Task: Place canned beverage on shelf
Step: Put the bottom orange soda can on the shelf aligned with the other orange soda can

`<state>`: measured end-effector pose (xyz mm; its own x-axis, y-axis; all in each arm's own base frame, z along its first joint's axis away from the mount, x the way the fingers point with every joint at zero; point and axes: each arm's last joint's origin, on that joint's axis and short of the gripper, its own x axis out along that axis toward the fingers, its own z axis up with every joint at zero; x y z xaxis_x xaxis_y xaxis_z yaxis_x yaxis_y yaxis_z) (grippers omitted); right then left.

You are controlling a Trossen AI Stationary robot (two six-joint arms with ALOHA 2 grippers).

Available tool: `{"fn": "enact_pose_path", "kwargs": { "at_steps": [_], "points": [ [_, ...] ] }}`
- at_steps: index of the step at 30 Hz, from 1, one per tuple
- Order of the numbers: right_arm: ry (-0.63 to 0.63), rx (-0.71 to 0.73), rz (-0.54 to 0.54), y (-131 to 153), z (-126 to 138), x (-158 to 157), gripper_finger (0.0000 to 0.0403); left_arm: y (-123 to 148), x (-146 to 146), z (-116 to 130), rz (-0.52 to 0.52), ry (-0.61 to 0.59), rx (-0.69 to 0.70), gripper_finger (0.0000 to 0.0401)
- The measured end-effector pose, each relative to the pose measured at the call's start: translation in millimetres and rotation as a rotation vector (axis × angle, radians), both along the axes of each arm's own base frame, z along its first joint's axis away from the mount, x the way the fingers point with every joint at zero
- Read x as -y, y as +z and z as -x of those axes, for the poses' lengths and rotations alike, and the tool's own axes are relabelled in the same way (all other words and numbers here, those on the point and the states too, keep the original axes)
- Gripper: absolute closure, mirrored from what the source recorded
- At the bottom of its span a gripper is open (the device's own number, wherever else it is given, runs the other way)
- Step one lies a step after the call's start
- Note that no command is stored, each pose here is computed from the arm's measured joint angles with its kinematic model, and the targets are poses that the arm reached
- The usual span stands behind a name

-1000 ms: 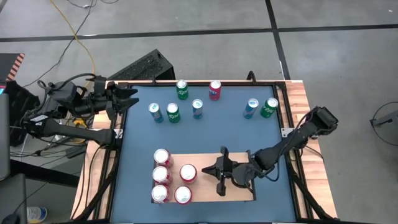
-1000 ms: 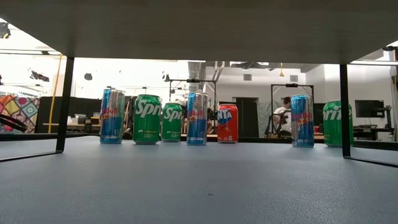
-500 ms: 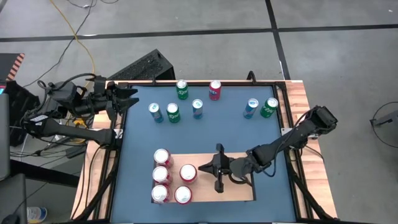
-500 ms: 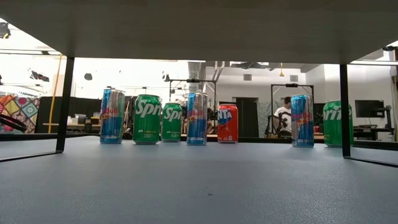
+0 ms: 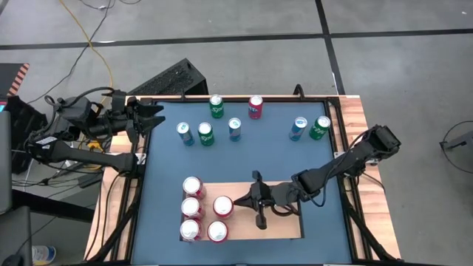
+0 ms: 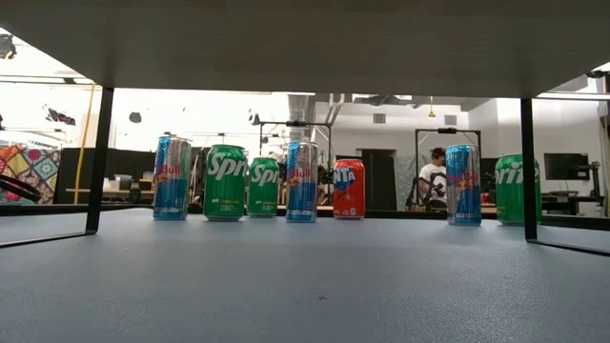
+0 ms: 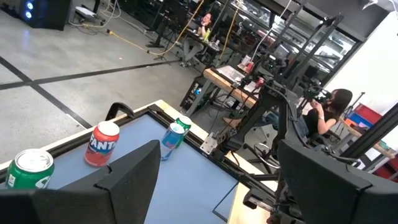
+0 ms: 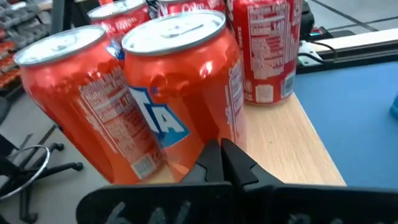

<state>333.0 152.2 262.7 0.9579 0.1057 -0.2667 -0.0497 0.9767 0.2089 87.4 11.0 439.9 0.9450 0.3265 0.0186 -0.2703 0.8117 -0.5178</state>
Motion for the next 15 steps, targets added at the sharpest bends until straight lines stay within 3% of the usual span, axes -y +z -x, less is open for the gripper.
{"fn": "enact_pose_path", "kwargs": {
  "at_steps": [15],
  "points": [
    [0.034,0.02,-0.015,2.3,-2.2,2.3,0.0403,-0.1,0.0,0.0,-0.004,0.0,-0.002,0.0092]
  ]
}}
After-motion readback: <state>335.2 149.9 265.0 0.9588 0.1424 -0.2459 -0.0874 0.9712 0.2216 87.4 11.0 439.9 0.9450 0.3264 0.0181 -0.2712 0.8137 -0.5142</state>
